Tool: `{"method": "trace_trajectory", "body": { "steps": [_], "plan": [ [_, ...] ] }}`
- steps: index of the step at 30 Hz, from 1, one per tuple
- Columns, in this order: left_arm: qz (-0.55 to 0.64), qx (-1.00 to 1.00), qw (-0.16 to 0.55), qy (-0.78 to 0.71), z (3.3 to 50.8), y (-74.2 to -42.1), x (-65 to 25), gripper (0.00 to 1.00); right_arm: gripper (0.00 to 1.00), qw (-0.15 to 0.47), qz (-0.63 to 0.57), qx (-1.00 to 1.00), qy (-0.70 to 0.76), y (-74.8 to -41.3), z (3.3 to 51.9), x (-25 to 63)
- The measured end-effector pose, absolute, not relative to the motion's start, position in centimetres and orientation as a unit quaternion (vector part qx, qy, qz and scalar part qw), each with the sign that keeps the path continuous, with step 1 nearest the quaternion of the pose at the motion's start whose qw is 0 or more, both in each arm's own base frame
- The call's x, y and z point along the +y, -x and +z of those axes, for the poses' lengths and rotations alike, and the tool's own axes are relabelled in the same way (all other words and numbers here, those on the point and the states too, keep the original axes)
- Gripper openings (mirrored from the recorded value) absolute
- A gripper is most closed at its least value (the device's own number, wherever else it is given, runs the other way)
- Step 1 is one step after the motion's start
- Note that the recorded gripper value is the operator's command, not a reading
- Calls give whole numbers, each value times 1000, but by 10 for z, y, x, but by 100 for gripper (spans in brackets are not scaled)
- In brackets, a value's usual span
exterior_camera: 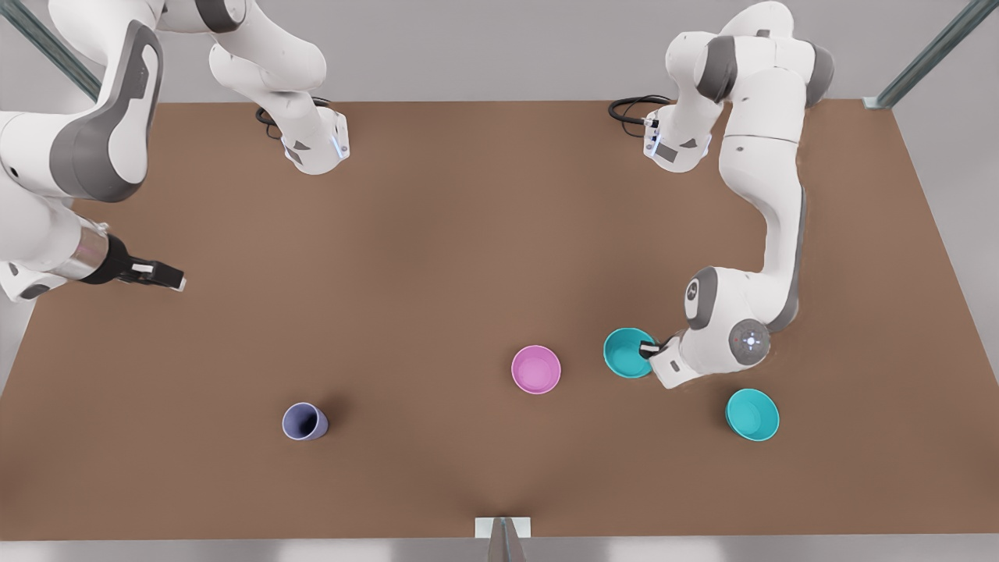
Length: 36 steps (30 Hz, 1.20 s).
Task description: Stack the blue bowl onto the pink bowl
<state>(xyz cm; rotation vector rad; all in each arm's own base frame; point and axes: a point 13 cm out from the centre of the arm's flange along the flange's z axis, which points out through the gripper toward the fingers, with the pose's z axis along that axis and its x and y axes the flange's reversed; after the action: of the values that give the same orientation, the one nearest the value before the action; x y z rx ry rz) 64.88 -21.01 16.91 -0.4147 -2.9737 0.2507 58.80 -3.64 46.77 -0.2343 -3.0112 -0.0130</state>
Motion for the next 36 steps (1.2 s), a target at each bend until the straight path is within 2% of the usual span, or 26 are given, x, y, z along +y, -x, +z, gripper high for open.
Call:
{"method": "trace_trajectory", "body": {
  "steps": [3,9,21,36],
  "plan": [
    [76,-985,53,149,205,-651,-286,21,100,60,-7,-996,61,-589,469,-36],
    [60,-991,69,103,181,-658,-342,21,100,60,-9,-998,34,-588,469,-36],
    [48,-993,111,-3,143,-637,-365,21,100,58,-14,-998,0,-589,470,-34],
    [82,-988,101,-85,136,-646,-390,21,100,57,-16,-998,-20,-590,469,-33]
  ]
}}
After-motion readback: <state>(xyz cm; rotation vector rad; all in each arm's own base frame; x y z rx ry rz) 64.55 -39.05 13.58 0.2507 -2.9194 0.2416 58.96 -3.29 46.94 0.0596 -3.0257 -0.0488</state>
